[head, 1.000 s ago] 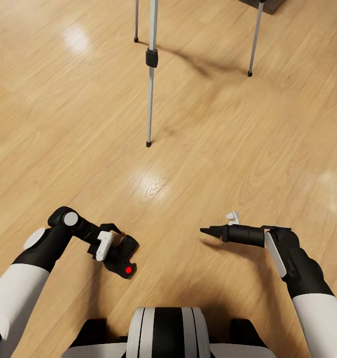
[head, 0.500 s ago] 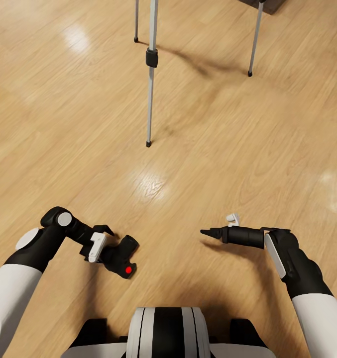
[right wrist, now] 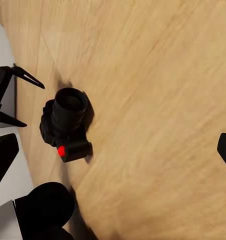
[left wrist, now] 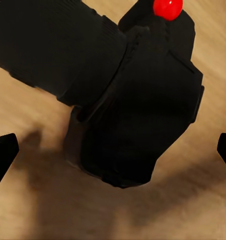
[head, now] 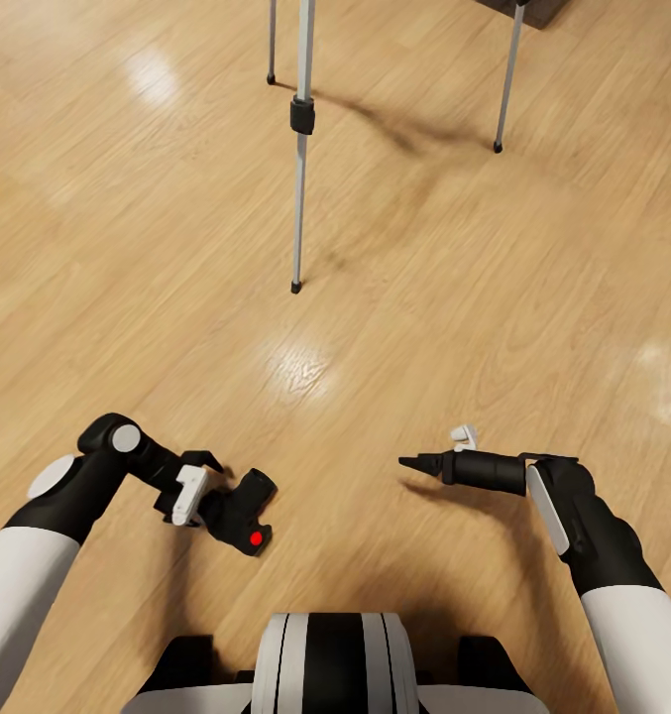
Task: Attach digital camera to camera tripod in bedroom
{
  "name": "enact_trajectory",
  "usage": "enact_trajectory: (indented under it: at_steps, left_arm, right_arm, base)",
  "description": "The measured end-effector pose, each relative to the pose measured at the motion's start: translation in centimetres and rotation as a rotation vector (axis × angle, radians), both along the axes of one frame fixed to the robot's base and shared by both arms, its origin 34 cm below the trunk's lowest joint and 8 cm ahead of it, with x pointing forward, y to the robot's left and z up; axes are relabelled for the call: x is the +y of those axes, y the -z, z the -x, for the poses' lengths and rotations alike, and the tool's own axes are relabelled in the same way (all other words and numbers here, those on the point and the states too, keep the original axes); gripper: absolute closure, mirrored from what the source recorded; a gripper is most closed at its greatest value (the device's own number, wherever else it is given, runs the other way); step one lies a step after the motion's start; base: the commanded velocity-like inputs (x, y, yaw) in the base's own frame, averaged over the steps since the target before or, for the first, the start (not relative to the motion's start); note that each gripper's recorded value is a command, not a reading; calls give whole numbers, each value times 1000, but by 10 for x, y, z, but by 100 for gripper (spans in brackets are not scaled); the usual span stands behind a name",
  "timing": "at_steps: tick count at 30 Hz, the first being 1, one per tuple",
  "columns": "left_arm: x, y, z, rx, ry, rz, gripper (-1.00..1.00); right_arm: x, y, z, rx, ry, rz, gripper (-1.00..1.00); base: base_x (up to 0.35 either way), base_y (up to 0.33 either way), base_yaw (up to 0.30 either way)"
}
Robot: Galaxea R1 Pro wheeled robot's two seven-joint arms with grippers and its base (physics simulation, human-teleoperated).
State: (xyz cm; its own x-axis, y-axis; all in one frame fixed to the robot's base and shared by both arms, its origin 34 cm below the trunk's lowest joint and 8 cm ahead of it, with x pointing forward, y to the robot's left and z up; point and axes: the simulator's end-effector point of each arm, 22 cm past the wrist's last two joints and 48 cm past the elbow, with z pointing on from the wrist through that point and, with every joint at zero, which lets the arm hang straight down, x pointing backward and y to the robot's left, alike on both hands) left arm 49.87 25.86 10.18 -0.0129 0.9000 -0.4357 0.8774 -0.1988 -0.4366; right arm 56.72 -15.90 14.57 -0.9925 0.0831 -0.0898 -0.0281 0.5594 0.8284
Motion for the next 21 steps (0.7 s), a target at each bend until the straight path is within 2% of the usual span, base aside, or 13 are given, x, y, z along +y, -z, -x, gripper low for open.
enact_trajectory:
  at_steps: [4, 10, 21]
  left_arm:
    - [3, 3, 6, 16, 12, -14, -100]
    - [16, 11, 21, 51, 45, -68, -100]
    - [21, 13, 24, 57, 57, -88, -100]
  right_arm:
    - [0, 0, 0, 0, 1, 0, -100]
    - [0, -1, 0, 0, 3, -5, -100]
    - [0, 0, 0, 1, 4, -1, -100]
  base:
    - [0, 0, 0]
    - [0, 0, 0]
    - [0, 0, 0]
